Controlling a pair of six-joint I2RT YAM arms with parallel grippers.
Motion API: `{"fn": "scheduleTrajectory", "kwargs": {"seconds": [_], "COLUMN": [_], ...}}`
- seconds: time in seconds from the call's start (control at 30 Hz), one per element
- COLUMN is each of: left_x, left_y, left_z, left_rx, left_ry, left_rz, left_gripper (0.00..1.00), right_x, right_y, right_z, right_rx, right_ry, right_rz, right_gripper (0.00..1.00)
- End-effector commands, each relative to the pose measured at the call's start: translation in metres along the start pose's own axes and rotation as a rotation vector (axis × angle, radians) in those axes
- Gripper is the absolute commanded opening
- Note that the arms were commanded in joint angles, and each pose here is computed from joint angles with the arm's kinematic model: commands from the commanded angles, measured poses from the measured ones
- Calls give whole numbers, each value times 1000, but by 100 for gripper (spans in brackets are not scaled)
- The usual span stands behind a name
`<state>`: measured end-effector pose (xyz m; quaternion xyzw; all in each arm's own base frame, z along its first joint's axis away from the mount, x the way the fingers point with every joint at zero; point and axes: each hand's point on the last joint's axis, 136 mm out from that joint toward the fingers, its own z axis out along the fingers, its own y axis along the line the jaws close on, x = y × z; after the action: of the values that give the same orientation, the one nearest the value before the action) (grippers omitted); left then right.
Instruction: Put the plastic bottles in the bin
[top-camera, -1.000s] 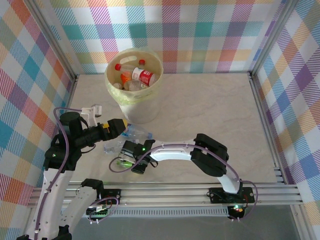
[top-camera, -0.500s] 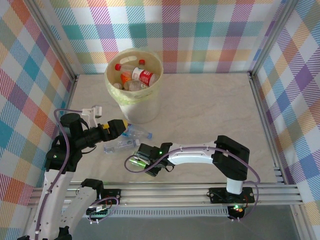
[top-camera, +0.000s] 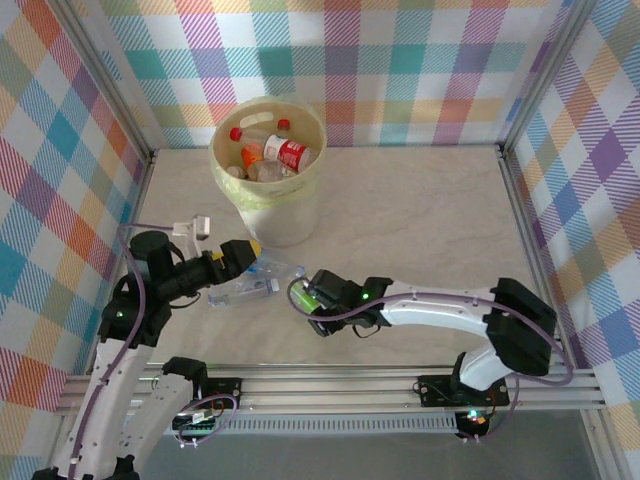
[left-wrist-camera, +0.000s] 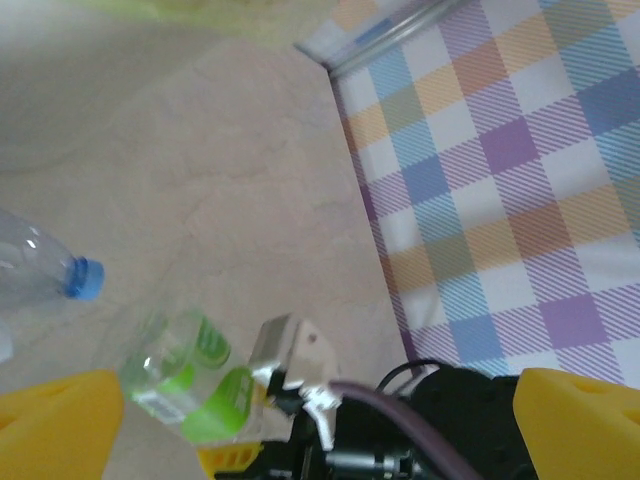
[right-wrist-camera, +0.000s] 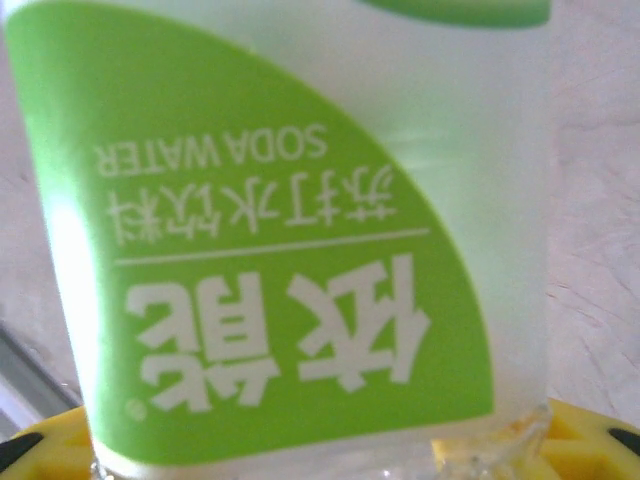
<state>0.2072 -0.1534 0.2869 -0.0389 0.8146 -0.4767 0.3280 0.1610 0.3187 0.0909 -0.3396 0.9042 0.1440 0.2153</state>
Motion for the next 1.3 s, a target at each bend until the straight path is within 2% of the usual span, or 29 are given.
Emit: {"fn": "scheduleTrajectory", "kwargs": {"seconds": [0.0,0.33,0.63,0.73,1.1,1.27], "left_x": [5,31,48,46,33,27], "left_y": [-6,-19,-8,-9,-26,-33], "left_z": [10,56,86,90,89,84], "left_rx": [44,82,-27,-29,11,24], "left_ry": [-4,50,107,99,64,47], "left_rz": [-39,-77,-74,-82,-109,-103], "left_gripper": [100,100,99,95,63,55], "right_x": [-22,-61,-70,-69,-66,-66], "right_y": [3,15,28,30,32,32], "right_z": [-22,-66,-91,-94,-92,-92], "right_rx": [-52,-140,-237,-259,-267,-267], "right_ry": [-98,-234,-319,-331,-318,-320], "right_rz": [92,98,74,64,46,45], "right_gripper": [54,53,54,54,54,56]}}
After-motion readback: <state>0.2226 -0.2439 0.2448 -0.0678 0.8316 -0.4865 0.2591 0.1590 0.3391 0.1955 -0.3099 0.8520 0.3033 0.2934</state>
